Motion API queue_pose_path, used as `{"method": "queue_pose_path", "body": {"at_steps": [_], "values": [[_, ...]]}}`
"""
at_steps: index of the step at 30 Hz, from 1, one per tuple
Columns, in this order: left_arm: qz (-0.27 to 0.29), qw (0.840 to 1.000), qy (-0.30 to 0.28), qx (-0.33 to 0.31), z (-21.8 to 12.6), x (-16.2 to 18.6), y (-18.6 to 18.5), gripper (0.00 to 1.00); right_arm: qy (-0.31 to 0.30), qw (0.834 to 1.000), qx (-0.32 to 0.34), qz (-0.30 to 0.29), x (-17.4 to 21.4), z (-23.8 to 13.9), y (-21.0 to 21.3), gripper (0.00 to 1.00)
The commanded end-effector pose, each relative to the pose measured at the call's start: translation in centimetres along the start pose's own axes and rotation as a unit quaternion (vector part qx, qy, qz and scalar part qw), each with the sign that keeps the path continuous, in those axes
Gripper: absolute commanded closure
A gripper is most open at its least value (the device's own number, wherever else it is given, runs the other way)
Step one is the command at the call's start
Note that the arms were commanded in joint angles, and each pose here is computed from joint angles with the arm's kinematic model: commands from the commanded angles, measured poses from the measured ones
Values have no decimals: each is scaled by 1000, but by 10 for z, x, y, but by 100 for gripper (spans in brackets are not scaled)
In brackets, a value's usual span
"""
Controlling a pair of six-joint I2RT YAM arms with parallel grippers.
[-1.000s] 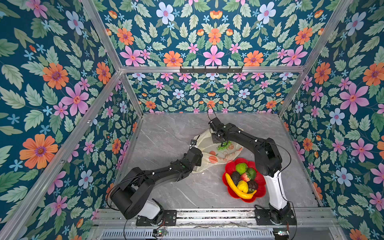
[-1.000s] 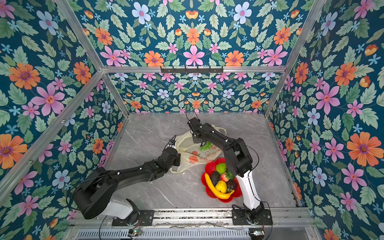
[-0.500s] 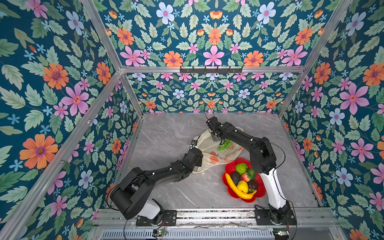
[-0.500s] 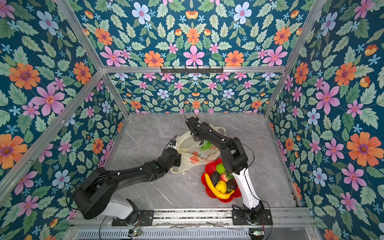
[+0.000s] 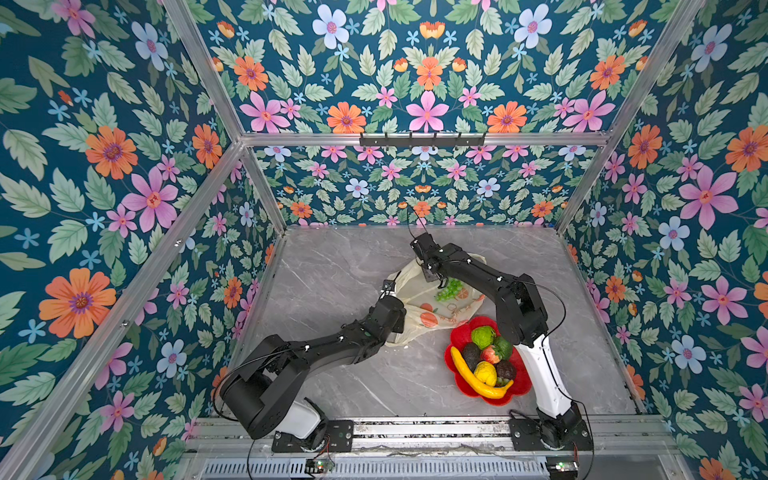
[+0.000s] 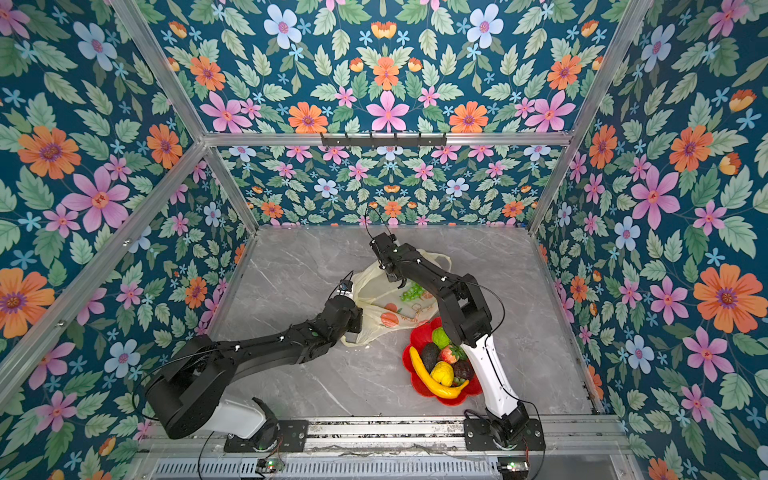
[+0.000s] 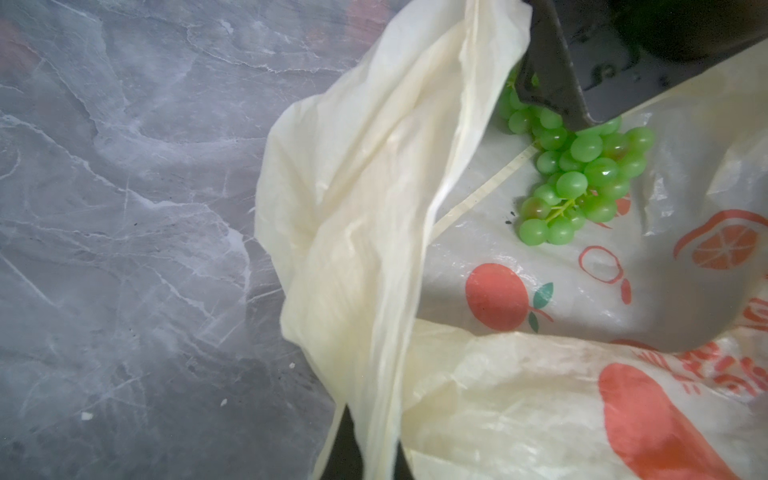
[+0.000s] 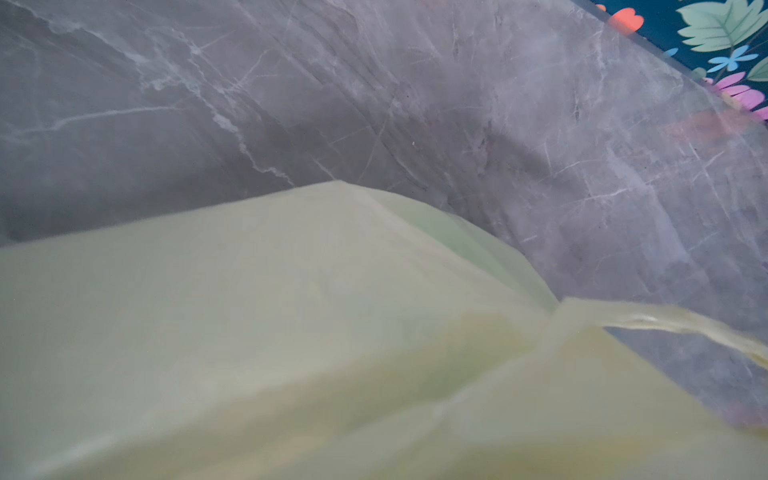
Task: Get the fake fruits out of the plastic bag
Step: 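Reach the right gripper into the bag toward the green grapes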
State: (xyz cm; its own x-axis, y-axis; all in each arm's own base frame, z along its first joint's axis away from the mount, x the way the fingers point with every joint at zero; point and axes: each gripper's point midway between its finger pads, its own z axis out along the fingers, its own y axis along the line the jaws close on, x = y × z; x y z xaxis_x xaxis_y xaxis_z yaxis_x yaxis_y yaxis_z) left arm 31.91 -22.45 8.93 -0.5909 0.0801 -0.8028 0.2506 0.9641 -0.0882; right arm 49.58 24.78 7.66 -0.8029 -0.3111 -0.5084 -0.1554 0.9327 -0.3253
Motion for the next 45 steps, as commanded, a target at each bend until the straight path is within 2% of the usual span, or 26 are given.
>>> {"method": "queue_pose_path", "body": {"at_steps": [1, 11, 20, 33, 39, 45], "values": [[2, 1000, -7, 3, 0, -4, -2, 94, 4, 1000, 14, -10, 1, 2, -3, 79], [0, 1000, -10, 2, -1, -4, -1, 94, 5, 999, 30, -21, 1, 9, -5, 79], [-2, 1000, -14, 1, -3, -5, 0, 94, 0, 996, 78, -47, 2, 17, -17, 80], [-2, 1000, -15, -3, -2, -5, 1, 94, -8, 992, 106, -62, 1, 21, -22, 91], [-2, 1000, -13, -4, -2, -4, 1, 94, -16, 993, 100, -53, -1, 14, -23, 96], [-2, 1000, -9, -15, 0, -3, 4, 95, -17, 998, 28, -55, 4, -6, -3, 98]]}}
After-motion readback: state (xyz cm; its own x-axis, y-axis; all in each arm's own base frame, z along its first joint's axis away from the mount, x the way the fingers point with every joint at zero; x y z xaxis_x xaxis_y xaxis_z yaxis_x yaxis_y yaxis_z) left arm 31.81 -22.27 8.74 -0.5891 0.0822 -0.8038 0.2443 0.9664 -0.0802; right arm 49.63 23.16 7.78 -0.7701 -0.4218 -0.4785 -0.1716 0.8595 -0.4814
